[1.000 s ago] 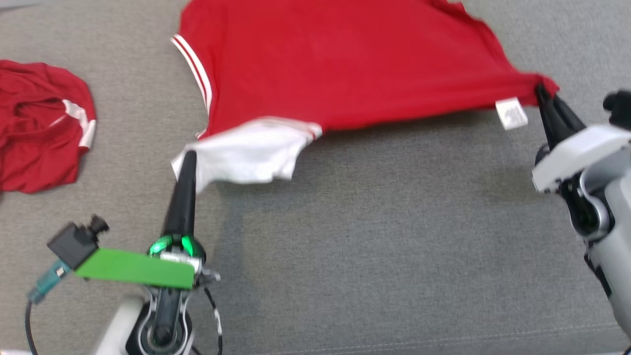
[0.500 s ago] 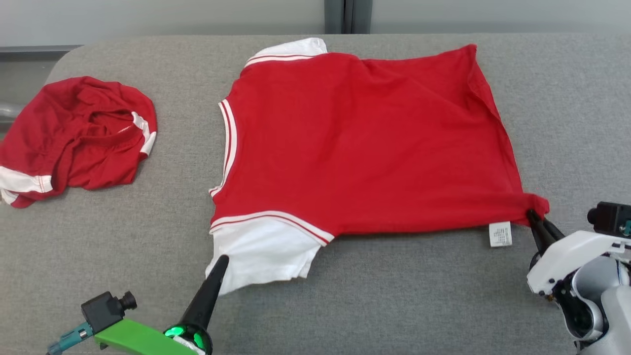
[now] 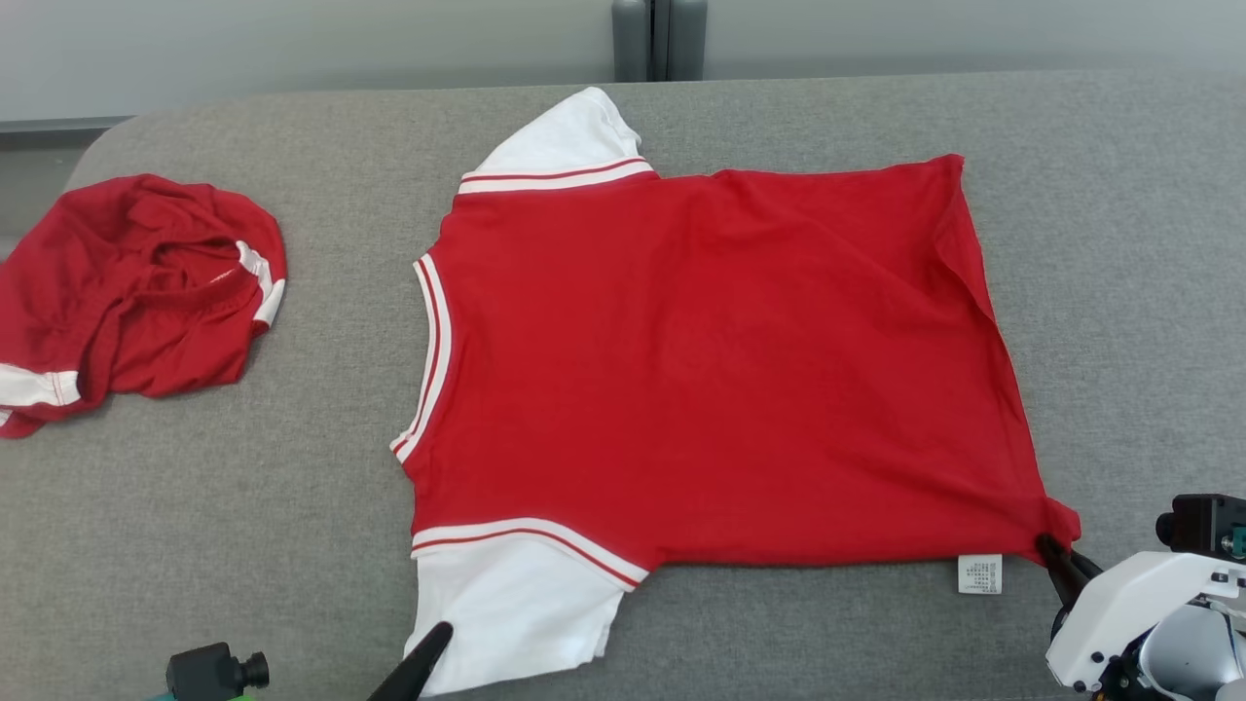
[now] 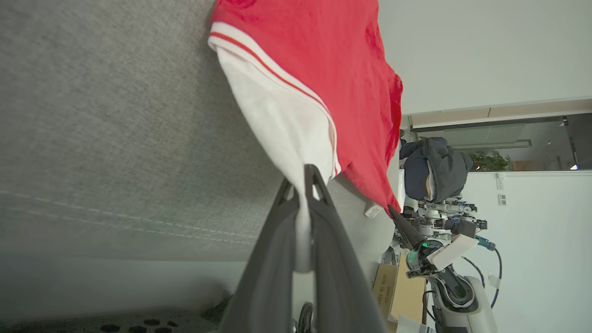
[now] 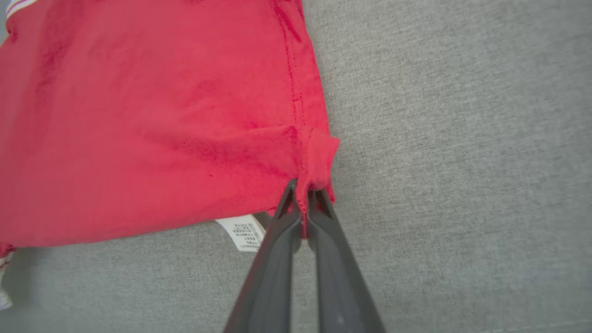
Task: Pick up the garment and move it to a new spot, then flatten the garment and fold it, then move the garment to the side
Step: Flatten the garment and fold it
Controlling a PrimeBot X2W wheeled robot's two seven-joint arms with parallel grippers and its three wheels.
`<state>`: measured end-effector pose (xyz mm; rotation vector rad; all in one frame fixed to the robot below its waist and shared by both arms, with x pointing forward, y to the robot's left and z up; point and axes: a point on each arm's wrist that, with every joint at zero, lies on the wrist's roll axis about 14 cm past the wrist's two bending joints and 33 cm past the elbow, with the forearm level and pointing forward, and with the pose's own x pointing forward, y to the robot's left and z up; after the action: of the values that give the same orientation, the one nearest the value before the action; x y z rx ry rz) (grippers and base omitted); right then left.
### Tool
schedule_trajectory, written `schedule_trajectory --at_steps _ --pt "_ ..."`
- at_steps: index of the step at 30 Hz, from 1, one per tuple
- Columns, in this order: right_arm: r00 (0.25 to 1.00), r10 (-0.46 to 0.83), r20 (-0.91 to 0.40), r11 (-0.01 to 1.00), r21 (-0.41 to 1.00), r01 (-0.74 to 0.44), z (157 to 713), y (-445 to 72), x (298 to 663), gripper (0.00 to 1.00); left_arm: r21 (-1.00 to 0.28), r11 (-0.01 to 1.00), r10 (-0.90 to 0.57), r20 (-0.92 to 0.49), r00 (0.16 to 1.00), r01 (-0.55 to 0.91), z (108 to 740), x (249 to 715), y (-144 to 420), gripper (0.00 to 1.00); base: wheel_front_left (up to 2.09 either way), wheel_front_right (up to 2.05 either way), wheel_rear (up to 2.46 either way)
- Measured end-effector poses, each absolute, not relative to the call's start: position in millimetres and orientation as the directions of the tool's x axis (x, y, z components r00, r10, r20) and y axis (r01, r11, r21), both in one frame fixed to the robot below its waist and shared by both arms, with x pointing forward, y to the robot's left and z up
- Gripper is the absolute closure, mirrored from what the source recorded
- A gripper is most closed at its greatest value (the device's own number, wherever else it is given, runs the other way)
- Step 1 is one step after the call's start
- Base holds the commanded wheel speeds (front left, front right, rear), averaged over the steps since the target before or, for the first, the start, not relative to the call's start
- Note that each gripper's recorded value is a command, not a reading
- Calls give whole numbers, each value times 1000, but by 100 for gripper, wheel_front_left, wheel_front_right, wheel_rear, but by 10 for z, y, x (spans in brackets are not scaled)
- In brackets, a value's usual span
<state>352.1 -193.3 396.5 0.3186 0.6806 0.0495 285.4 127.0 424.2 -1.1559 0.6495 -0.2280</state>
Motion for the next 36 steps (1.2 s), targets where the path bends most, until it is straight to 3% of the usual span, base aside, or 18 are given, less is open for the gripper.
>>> schedule_trajectory --at_steps 7,14,19,23,28,36 --pt "808 142 -572 942 329 67 4094 -1925 3585 100 -948 315 -489 -190 852 -30 4683 3198 1155 100 0 0 0" --pt "819 176 -546 956 292 -11 4212 -1860 3900 100 -945 305 -502 -58 863 114 4967 3755 873 100 0 0 0" --pt "842 193 -504 953 300 -39 4327 -1819 4188 100 -940 313 -464 -26 885 136 4997 4113 800 100 0 0 0" --pt "860 204 -467 944 325 -48 4403 -1787 4403 100 -923 356 -430 -24 902 145 4961 4370 799 100 0 0 0" --pt "864 219 -454 948 310 -77 4392 -1757 4597 100 -836 535 -376 -107 920 122 4671 4609 877 100 0 0 0" --pt "861 177 -476 964 262 -53 4226 -1853 4773 100 -801 588 -321 -107 941 109 4549 4857 875 100 0 0 0"
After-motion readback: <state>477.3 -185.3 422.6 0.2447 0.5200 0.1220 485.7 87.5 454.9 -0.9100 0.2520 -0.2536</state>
